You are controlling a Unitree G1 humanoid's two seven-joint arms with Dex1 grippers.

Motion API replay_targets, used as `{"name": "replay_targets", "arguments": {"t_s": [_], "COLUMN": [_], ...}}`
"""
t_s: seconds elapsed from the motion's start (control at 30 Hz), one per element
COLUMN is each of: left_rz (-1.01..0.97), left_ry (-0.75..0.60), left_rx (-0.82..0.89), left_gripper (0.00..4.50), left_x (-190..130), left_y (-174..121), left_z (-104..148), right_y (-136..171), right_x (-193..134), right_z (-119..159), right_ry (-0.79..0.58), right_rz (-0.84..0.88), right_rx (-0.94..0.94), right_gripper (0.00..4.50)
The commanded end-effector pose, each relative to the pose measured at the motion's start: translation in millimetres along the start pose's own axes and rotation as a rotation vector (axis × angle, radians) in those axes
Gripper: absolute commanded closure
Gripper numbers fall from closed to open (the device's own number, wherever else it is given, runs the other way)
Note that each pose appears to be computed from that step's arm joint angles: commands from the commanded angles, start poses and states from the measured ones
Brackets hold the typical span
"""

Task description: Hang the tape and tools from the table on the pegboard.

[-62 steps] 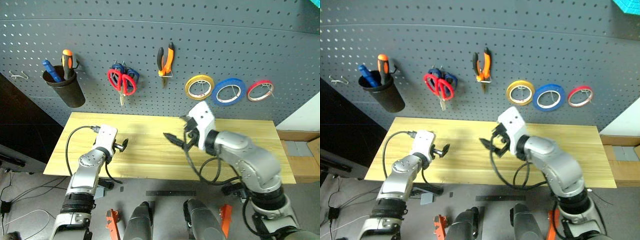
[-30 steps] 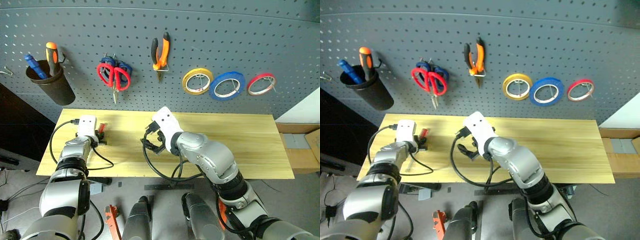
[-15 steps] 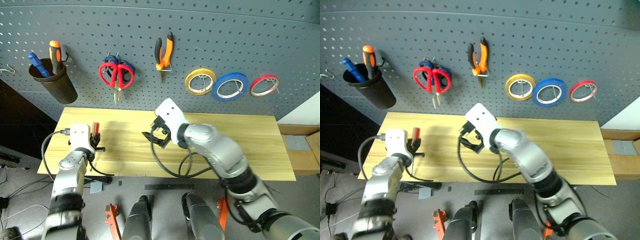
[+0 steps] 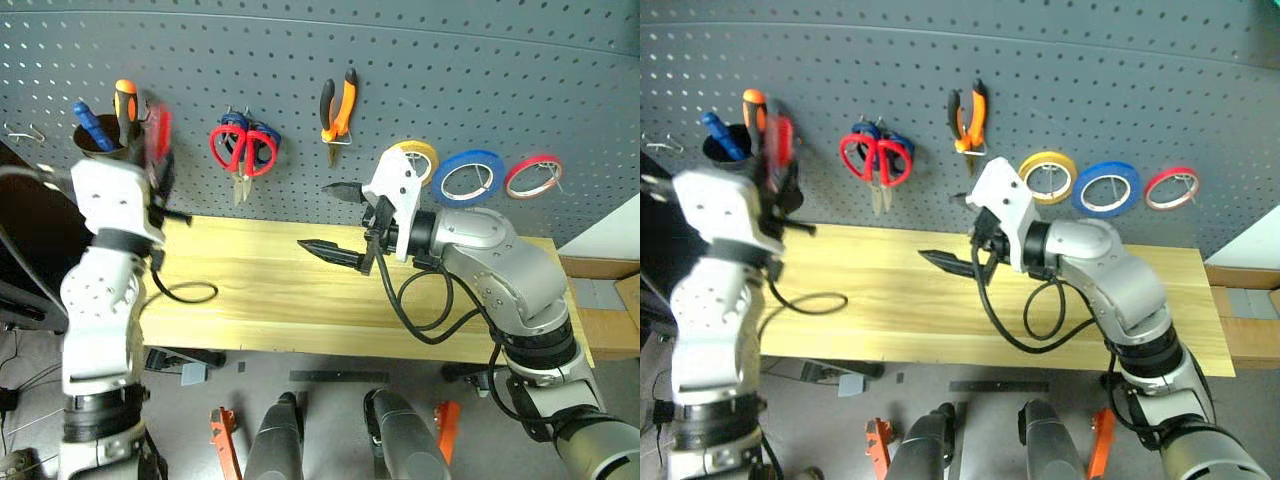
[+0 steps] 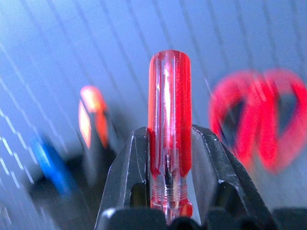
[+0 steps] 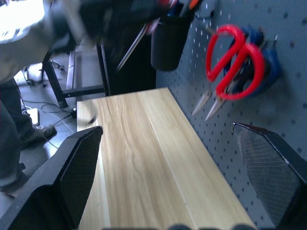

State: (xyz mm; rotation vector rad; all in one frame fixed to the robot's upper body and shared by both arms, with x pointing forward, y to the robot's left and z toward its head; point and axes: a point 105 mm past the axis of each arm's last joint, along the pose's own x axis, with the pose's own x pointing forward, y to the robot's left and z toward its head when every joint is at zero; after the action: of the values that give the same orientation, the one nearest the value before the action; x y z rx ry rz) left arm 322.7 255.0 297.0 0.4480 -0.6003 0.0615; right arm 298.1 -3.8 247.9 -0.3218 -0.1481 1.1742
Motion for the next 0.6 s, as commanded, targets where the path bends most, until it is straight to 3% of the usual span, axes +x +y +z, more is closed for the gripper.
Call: {"name": "replay_targets", "arguments": {"t_s": [0.03,0.17,0.3,0.6], "left_rz": [0.105,0.185,0.222,0.211], "left_ry": [-0.114,-0.2,-0.204,-0.183], "left_rx": [0.02,0.002,-0.019,-0.078], "left_gripper": [3.69,3.69,3.69,3.69], "left_x": [17.3,43.5,58.6,85.3], "left_y": [36.2,70.5,86.0,59.0], "left_z": [31.7,52.6,44.8,8.1], "right_y": [-4.9,-10.1,-16.3,-21.2], "right_x": [-2.4,-2.0,-0.6,1.8], "right_z": [16.0,19.7,24.1,27.3], "right_ry": [-0.057,-0.073,-0.093,-0.108], "right_rz": [-0.029,-0.07,-0.114,-0.141], "right_rx": [-0.03,-0.028,-0.03,-0.033], "right_gripper": [0.0,0.0,0.0,0.0]}}
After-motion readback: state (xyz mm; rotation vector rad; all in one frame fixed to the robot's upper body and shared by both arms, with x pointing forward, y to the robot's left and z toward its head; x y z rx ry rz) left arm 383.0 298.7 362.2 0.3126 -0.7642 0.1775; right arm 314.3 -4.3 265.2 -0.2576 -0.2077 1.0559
